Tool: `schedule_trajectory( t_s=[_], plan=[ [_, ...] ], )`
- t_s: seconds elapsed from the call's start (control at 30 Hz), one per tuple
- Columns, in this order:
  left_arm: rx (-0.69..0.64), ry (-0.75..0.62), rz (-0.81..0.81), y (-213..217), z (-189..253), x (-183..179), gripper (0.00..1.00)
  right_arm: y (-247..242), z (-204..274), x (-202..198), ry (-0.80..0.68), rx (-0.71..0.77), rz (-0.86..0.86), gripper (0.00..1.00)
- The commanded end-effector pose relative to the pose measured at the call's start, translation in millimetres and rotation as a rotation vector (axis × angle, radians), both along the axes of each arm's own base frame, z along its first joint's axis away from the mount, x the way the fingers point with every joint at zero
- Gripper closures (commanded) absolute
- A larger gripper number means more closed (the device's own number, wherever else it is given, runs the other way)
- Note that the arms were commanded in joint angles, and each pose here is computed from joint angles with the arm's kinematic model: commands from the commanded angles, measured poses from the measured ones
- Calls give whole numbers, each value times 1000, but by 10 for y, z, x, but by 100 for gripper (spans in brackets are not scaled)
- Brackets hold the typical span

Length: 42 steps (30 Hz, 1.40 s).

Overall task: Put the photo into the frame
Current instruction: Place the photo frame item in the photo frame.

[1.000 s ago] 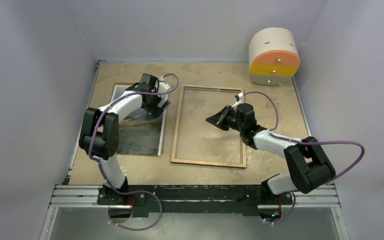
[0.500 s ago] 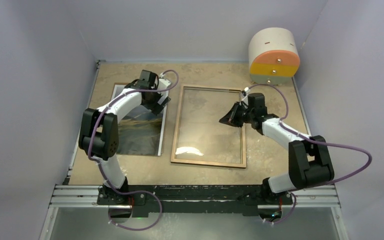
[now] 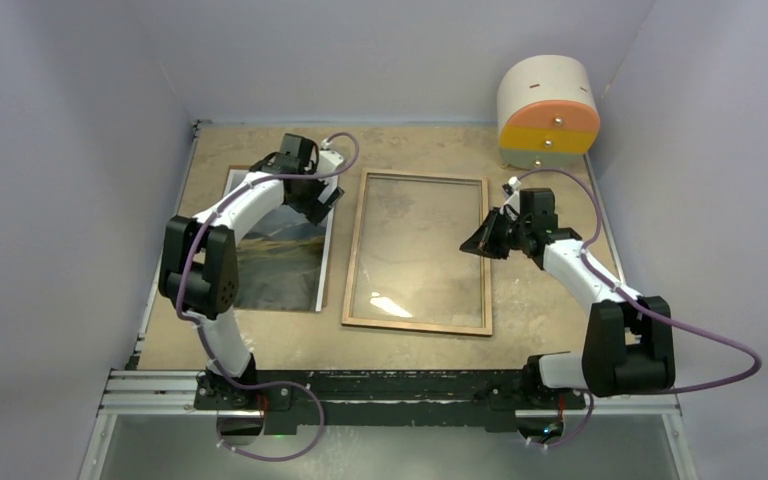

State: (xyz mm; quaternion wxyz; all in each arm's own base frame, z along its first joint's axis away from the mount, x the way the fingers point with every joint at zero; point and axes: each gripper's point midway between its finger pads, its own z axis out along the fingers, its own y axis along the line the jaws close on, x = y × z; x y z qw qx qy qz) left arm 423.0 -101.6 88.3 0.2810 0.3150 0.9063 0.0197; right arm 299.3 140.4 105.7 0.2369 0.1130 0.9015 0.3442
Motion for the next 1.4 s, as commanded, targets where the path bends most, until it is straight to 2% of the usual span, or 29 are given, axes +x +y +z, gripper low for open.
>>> schedule_trajectory(
  t_s=[0.0,0.47,1.37],
  plan=[
    [-62,-25,-24,-233,126,110,0,-20,115,-2,-30,-12,15,100],
    [-53,-12,-62,-457,21,128,0,14,152,26,2,-17,85,100],
    [-28,-11,-81,-490,-50,86,0,-138,-10,29,41,-97,27,100]
  ],
)
